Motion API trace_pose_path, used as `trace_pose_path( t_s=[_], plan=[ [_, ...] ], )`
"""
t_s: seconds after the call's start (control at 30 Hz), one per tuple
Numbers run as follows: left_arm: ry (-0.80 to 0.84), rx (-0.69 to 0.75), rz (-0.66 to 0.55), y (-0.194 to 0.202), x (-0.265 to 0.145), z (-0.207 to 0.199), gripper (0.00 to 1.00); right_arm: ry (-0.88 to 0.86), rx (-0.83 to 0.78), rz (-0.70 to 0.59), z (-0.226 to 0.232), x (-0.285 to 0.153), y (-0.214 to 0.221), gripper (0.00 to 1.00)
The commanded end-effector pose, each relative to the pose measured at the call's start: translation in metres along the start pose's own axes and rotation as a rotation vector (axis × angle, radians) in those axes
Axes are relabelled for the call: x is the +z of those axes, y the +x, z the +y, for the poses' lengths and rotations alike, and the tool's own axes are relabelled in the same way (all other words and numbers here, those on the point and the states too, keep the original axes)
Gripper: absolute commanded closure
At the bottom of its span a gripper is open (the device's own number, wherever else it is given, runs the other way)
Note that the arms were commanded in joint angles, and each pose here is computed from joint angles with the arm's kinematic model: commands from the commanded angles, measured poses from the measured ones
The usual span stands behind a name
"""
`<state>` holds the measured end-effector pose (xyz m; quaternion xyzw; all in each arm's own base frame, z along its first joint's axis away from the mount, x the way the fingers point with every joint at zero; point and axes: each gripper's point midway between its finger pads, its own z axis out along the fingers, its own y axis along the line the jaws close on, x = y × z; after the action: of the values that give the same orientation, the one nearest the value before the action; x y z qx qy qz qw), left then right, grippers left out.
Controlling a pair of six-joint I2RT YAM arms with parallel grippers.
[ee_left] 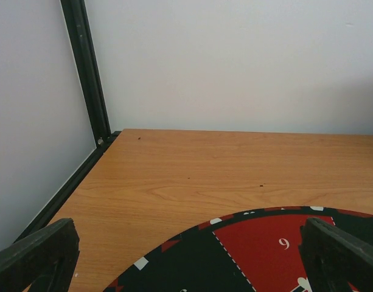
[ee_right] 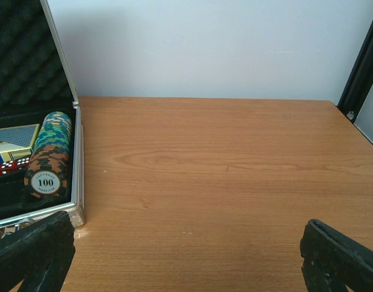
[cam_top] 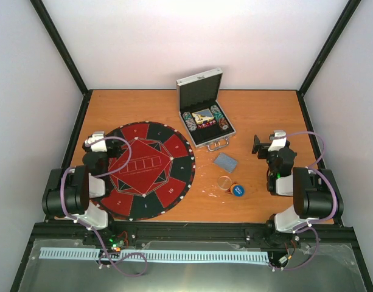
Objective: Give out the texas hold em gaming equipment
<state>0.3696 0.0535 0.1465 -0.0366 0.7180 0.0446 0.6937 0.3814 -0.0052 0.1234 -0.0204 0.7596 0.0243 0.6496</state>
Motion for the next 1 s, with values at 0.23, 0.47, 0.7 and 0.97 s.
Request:
trace_pose_path(
  t_s=[0.23,0.47,0.7,0.97],
  plan=[
    [-0.006,-0.018,-0.036,-0.016,0.009,0.003,0.00,0.021,-0.022,-0.014,0.001,0.006,-0.008,0.00],
    [-0.059,-0.032,0.195,-0.018,0.061,0.016,0.00,0.187,0.046,0.057,-0.033,0.019,-0.067,0.00],
    [0.070,0.140,0.238,-0.077,0.088,0.000,0.00,-0.045,0.059,-0.010,0.005,0.018,-0.162,0.00],
    [0.285,0.202,0.523,-0.122,0.073,-0.026,0.00,-0.354,0.165,0.173,0.074,-0.003,-0.189,0.00]
  ],
)
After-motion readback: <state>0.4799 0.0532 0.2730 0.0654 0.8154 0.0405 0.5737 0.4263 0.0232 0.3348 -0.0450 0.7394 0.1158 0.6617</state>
